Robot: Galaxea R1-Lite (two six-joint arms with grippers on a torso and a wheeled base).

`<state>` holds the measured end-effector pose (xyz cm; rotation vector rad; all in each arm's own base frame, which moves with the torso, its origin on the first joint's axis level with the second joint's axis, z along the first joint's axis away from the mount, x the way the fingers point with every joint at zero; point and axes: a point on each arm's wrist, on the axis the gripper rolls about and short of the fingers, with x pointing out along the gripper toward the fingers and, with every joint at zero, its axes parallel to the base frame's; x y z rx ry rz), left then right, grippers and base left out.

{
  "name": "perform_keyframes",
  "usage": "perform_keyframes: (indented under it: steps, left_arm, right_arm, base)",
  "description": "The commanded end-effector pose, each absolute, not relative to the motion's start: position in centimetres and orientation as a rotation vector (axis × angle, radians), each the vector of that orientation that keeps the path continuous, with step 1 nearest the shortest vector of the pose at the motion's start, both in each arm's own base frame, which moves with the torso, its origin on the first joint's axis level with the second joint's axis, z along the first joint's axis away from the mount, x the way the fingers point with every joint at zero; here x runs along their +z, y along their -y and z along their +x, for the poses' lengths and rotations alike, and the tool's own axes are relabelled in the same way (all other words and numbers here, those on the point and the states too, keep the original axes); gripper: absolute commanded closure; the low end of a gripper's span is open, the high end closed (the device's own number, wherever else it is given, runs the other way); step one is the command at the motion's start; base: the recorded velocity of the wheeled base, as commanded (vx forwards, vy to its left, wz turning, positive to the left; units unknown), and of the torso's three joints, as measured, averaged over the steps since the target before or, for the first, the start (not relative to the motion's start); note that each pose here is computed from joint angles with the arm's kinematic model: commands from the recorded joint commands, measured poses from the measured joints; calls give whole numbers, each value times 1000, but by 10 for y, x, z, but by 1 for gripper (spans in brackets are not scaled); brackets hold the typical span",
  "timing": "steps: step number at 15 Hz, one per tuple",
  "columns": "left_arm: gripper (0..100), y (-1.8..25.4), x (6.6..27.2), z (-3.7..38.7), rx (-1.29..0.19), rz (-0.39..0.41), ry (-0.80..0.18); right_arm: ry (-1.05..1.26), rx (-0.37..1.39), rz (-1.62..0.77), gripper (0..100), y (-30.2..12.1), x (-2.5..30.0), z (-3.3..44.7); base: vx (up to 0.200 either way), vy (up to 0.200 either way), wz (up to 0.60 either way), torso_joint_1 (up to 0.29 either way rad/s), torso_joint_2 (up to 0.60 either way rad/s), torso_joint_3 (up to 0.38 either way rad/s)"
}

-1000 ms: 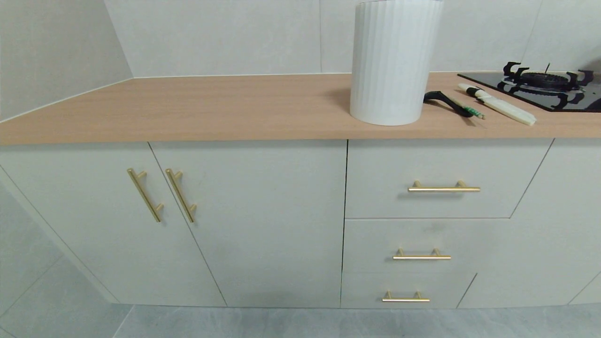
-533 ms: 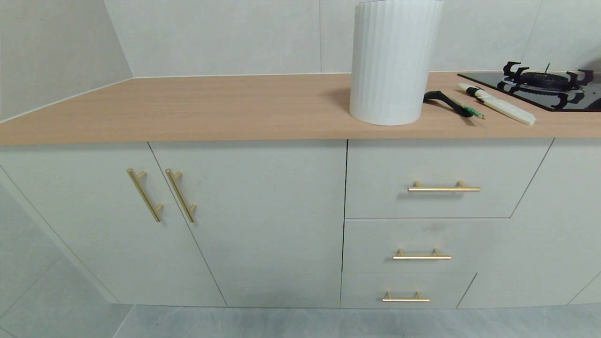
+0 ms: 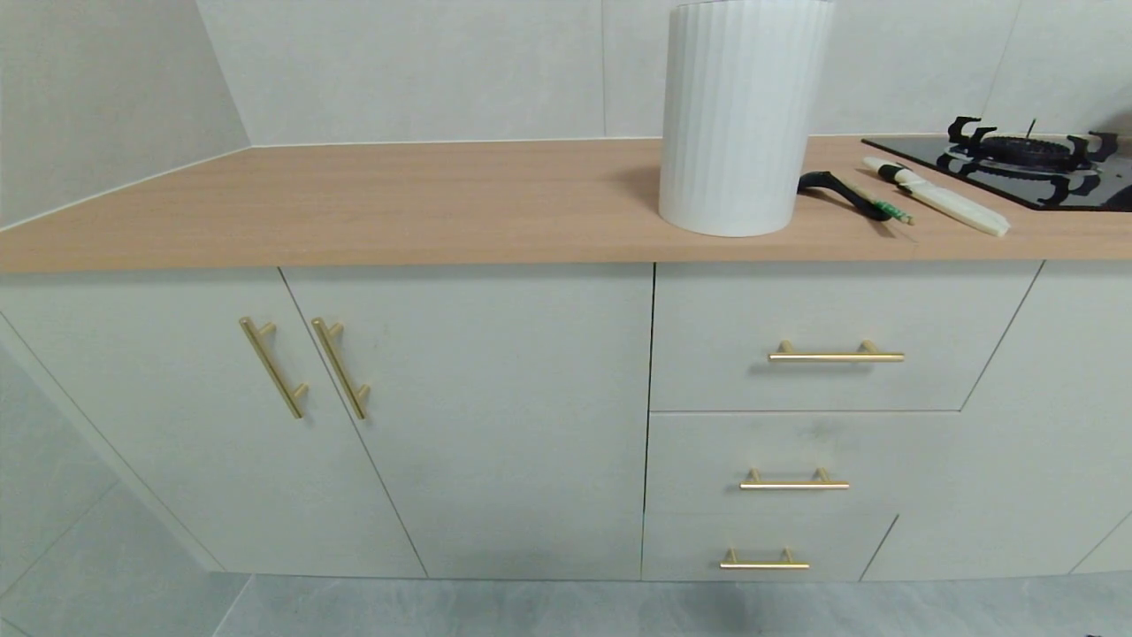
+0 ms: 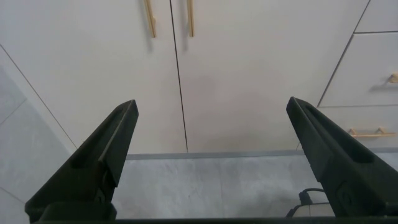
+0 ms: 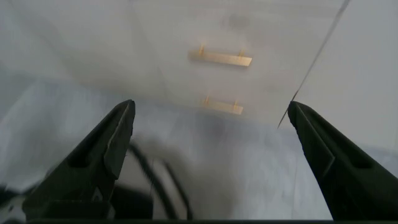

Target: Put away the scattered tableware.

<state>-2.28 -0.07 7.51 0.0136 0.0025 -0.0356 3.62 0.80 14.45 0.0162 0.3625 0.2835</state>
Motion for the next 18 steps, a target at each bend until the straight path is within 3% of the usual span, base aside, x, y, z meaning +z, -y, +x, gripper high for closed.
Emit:
perform_keyframes:
  steps: [1,6,8,18]
  left_arm:
    - [0,1,75,-23,-35,14,-3]
    - [0,1,75,-23,-35,14,-3]
    - [0,1,75,-23,-35,14,-3]
    - [0,1,75,-23,-35,14,-3]
  right_arm:
    - [-671,301,8,0,-20,147,116]
    - [-804,282,11,0,-31,132,196]
    - [-813,279,10,0,-36,102,237]
    - [-733,198,-31,0,-55,22,295]
  base:
    - [0,0,0,0,0,0]
    - [0,0,0,0,0,0]
    - [0,0,0,0,0,0]
    - [0,0,0,0,0,0]
